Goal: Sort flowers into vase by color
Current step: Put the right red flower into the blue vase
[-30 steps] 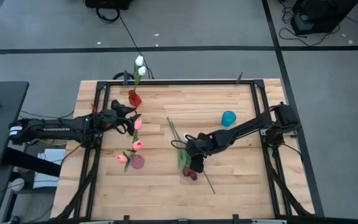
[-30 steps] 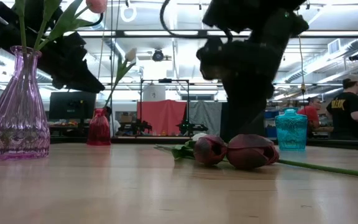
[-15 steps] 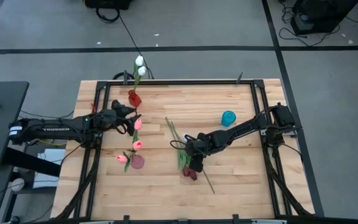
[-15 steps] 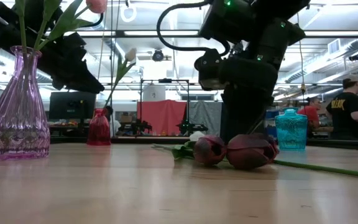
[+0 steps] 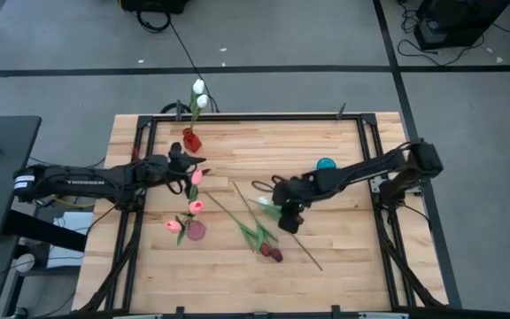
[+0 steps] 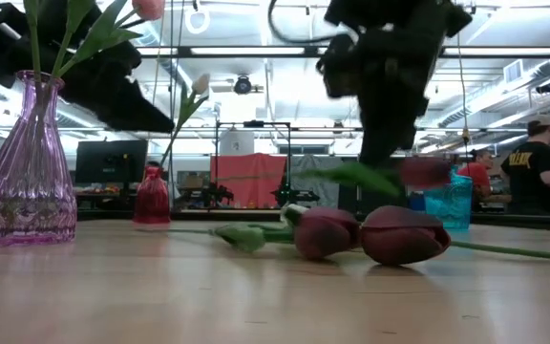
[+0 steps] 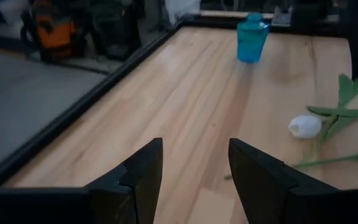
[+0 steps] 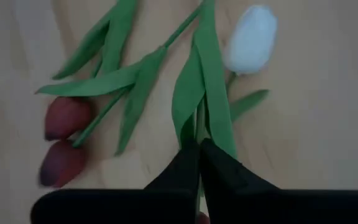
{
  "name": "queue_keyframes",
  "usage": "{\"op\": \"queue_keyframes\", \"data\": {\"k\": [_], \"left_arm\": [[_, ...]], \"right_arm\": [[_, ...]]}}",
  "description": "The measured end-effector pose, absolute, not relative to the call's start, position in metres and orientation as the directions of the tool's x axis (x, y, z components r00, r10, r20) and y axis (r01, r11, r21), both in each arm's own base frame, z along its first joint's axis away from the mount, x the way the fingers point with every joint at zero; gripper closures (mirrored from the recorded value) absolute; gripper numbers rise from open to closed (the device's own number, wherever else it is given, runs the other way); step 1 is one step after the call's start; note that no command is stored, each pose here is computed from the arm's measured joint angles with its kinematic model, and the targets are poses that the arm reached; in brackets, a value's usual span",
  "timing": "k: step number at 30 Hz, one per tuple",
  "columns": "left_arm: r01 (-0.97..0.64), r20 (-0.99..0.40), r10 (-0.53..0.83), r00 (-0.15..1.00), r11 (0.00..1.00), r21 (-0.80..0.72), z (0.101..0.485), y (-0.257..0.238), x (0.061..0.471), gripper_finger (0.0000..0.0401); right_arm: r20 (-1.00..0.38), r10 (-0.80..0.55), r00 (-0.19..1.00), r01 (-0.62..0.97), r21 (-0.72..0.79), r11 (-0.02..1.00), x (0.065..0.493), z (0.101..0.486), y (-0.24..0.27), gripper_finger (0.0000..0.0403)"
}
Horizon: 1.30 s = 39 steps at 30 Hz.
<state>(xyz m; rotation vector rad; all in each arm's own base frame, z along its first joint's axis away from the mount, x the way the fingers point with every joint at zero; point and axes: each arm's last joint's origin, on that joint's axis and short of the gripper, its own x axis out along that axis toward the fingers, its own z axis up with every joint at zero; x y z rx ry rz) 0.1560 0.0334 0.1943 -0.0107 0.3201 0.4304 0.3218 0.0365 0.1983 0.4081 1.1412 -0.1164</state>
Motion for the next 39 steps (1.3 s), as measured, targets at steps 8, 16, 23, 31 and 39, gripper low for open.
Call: {"op": "queue_keyframes", "data": {"k": [8, 16, 23, 31, 39], "left_arm": [[-0.344, -0.314, 0.402, 0.860, 0.911, 0.226, 0.204, 0.039, 0.184, 0.0213], [-0.229, -0.284, 0.444, 0.850, 0.796, 0.560, 0.215, 0.047, 0.219, 0.0213], [-0.087, -0.219, 0.453, 0.864, 0.564, 0.822, 0.214, 0.051, 0.244, 0.0213], [-0.011, -0.177, 0.507, 0.844, 0.346, 0.938, 0.205, 0.056, 0.257, 0.0213], [-0.008, -0.133, 0.447, 0.885, 0.300, 0.954, 0.202, 0.055, 0.265, 0.0213]], "right_arm": [[-0.854, 0.071, 0.515, 0.374, 0.299, 0.878, 0.297, 0.245, -0.007, 0.0385], [-0.845, 0.084, 0.528, 0.418, 0.345, 0.840, 0.293, 0.247, -0.038, 0.0383], [-0.827, 0.086, 0.555, 0.427, 0.372, 0.824, 0.298, 0.242, -0.059, 0.0383], [-0.724, 0.128, 0.677, 0.344, 0.466, 0.815, 0.308, 0.248, -0.074, 0.0383], [-0.692, 0.160, 0.704, 0.320, 0.510, 0.798, 0.313, 0.247, -0.076, 0.0383]]}}
